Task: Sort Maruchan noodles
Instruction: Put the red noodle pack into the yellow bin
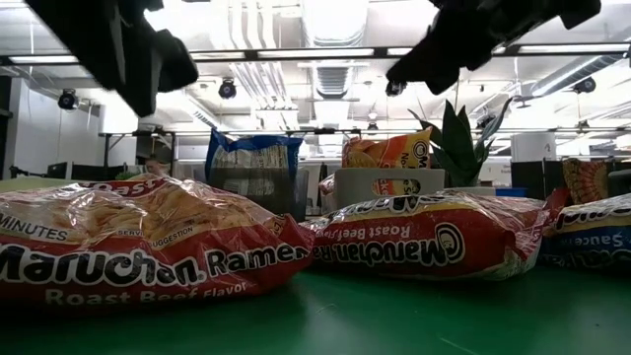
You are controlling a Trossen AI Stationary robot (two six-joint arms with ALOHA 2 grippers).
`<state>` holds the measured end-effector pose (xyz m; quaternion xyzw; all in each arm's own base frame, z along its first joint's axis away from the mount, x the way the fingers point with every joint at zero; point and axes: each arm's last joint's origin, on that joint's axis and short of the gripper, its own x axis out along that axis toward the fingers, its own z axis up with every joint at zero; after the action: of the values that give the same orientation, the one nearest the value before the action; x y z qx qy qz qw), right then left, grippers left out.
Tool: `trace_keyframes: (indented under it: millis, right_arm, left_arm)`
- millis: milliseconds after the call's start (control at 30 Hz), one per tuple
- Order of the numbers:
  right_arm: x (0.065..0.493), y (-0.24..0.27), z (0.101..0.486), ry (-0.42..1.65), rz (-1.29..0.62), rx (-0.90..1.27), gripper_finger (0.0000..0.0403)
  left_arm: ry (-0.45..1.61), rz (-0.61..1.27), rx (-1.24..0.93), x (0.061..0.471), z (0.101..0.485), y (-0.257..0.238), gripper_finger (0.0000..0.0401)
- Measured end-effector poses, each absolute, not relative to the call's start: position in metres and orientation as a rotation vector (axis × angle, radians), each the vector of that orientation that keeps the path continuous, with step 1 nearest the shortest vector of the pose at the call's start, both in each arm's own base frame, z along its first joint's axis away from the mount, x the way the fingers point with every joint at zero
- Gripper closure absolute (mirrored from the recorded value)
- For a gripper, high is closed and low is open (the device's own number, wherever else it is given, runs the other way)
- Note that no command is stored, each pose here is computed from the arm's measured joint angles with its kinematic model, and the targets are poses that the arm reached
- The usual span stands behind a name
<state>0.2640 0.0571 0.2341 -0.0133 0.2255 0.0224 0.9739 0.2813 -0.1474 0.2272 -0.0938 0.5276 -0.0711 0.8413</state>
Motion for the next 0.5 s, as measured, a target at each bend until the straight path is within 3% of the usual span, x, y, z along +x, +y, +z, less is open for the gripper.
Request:
trace_keyframes:
  millis: [200, 500]
  right_arm:
    - [0.253, 0.053, 0.248, 0.395, 0.057, -0.153, 0.0394]
    - [0.222, 0.046, 0.278, 0.251, 0.068, -0.253, 0.0394]
  left_arm:
    - [1.158, -0.112, -0.23, 0.302, 0.213, -0.161, 0.0274]
    - [1.195, -0.007, -0.271, 0.322, 0.226, -0.169, 0.0263]
